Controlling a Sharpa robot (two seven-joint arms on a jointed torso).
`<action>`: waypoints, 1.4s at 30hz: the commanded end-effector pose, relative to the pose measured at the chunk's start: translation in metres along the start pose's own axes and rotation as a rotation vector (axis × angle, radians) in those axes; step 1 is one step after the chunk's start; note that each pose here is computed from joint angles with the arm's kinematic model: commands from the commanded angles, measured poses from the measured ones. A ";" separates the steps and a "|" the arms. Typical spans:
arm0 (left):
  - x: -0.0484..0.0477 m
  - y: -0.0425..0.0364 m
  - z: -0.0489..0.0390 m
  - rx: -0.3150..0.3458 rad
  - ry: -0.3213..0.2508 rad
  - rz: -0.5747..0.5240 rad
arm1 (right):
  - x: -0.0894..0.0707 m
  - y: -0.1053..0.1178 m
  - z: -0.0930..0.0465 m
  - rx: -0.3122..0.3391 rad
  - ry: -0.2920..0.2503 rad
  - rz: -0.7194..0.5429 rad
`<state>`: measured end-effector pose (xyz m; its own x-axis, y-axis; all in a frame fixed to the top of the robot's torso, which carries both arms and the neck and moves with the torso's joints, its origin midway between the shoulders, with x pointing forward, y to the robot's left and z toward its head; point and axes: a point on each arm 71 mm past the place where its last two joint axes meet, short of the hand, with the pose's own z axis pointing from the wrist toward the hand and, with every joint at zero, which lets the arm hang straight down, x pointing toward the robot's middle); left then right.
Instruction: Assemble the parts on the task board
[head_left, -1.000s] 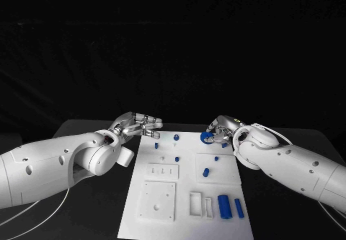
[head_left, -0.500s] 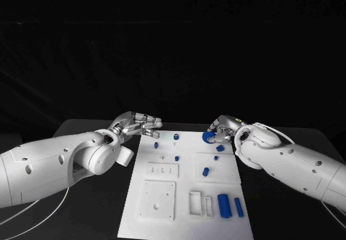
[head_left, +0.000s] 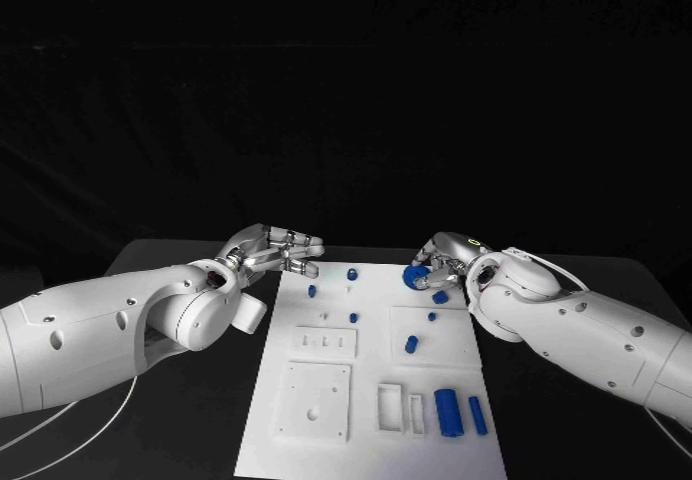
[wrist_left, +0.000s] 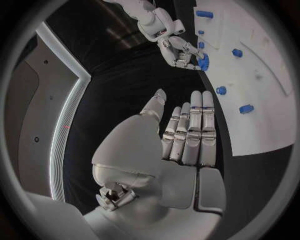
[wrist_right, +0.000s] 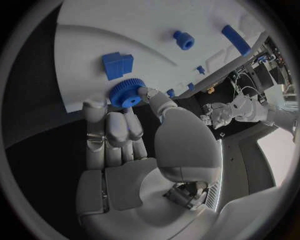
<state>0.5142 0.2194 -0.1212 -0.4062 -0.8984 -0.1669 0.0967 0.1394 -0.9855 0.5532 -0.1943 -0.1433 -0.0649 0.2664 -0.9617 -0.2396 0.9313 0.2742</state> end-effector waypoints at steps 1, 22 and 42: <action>0.0015 -0.0016 0.0004 0.008 0.015 -0.001 | 0.000 0.007 -0.003 -0.021 -0.041 -0.057; 0.0021 -0.0020 0.0004 0.010 0.012 0.000 | -0.008 0.075 -0.017 -0.183 -0.154 -0.067; 0.0061 -0.0031 0.0048 0.017 0.014 0.002 | 0.035 0.126 0.000 -0.277 -0.109 -0.080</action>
<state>0.5158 0.2135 -0.1211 -0.4129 -0.8952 -0.1676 0.0997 0.1384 -0.9853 0.5207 -0.0696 -0.1429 0.0437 0.2426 -0.9691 -0.4742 0.8589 0.1936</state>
